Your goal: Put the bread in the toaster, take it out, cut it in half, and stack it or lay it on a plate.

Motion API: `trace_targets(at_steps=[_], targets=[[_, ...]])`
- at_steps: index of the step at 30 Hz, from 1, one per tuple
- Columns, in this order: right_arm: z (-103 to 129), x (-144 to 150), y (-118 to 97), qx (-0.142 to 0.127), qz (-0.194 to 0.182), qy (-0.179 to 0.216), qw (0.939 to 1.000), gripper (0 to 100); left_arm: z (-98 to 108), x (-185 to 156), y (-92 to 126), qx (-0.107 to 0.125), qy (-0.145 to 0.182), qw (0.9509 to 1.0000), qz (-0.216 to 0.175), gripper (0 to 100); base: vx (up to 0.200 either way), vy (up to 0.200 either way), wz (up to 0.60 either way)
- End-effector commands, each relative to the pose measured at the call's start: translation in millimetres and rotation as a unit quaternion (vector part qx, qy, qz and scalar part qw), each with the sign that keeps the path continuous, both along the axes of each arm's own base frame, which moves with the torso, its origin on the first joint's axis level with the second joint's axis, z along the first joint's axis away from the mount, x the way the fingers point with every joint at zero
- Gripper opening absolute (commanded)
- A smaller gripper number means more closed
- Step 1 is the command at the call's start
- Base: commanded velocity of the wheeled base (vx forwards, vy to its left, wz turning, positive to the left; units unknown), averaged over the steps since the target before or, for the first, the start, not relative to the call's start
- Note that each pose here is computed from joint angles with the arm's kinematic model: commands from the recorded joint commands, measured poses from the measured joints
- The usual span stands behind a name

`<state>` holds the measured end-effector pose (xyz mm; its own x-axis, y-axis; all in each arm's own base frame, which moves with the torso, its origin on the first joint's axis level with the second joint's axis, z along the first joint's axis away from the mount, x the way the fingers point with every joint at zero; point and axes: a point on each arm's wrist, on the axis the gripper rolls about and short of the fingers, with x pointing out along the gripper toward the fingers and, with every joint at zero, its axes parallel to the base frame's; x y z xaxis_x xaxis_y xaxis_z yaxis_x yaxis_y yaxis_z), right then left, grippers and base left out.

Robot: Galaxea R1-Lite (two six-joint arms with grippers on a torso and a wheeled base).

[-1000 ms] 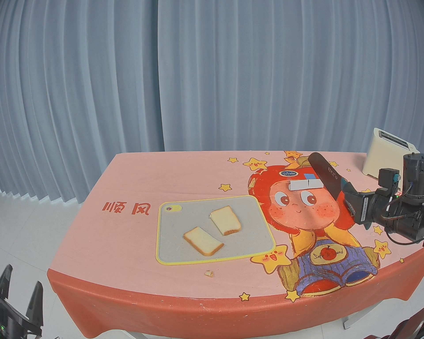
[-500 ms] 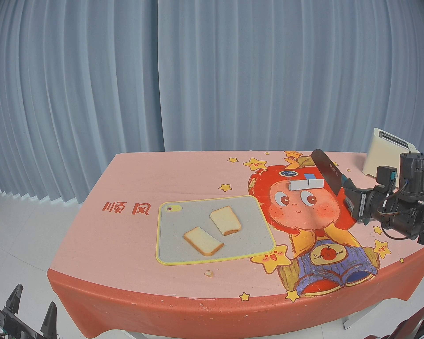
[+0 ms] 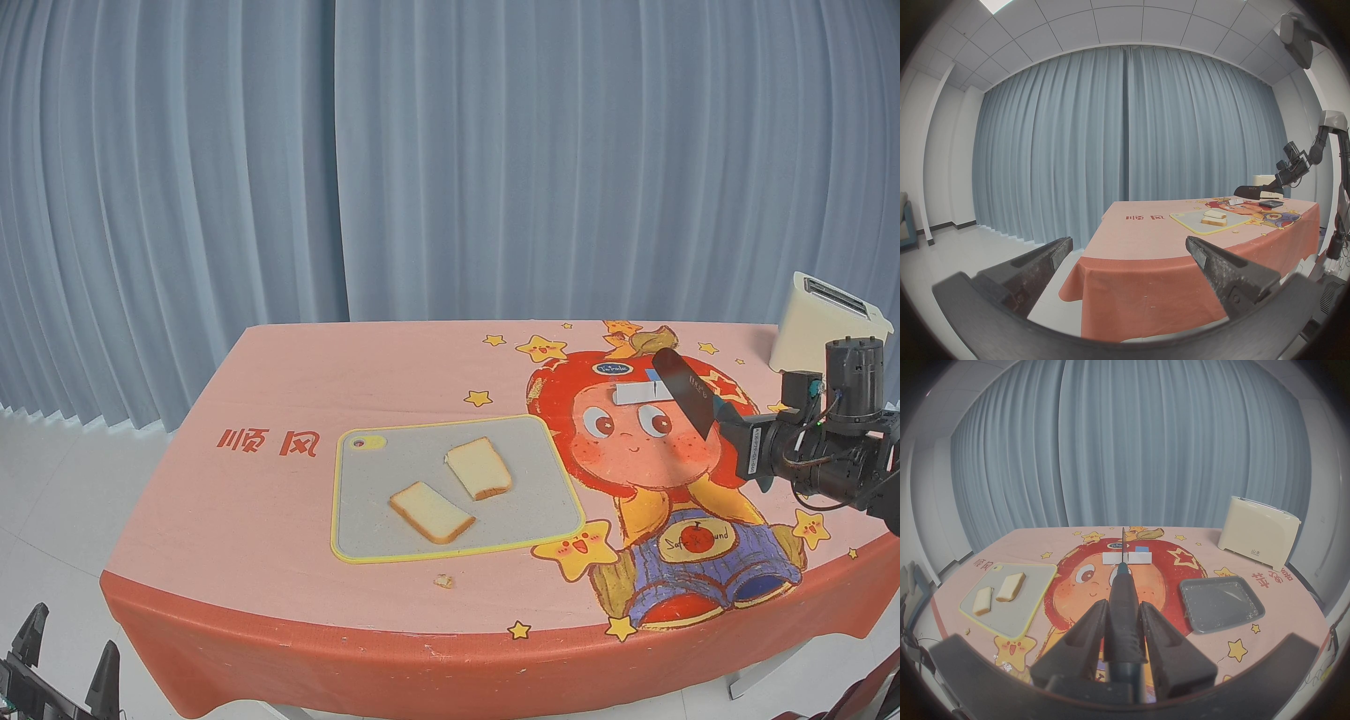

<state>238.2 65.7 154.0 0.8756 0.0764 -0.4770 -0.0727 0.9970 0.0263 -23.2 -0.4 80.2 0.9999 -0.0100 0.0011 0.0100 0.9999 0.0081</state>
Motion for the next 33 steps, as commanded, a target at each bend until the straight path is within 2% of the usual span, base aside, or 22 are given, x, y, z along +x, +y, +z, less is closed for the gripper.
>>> trace_targets(at_steps=[1, 33], targets=[[-9.0, 4.4, 1.5, -0.005, 0.000, 0.017, 0.9998, 0, -5.2, 0.4, 0.0, 0.000, 0.003, 1.0000, 0.000, 100, 0.000, 0.000, 0.00], [-21.6, 8.9, 4.6, -0.012, -0.001, 0.040, 0.9991, 0, -5.2, 0.4, 0.0, 0.000, 0.003, 1.0000, 0.000, 100, 0.000, 0.000, 0.00]])
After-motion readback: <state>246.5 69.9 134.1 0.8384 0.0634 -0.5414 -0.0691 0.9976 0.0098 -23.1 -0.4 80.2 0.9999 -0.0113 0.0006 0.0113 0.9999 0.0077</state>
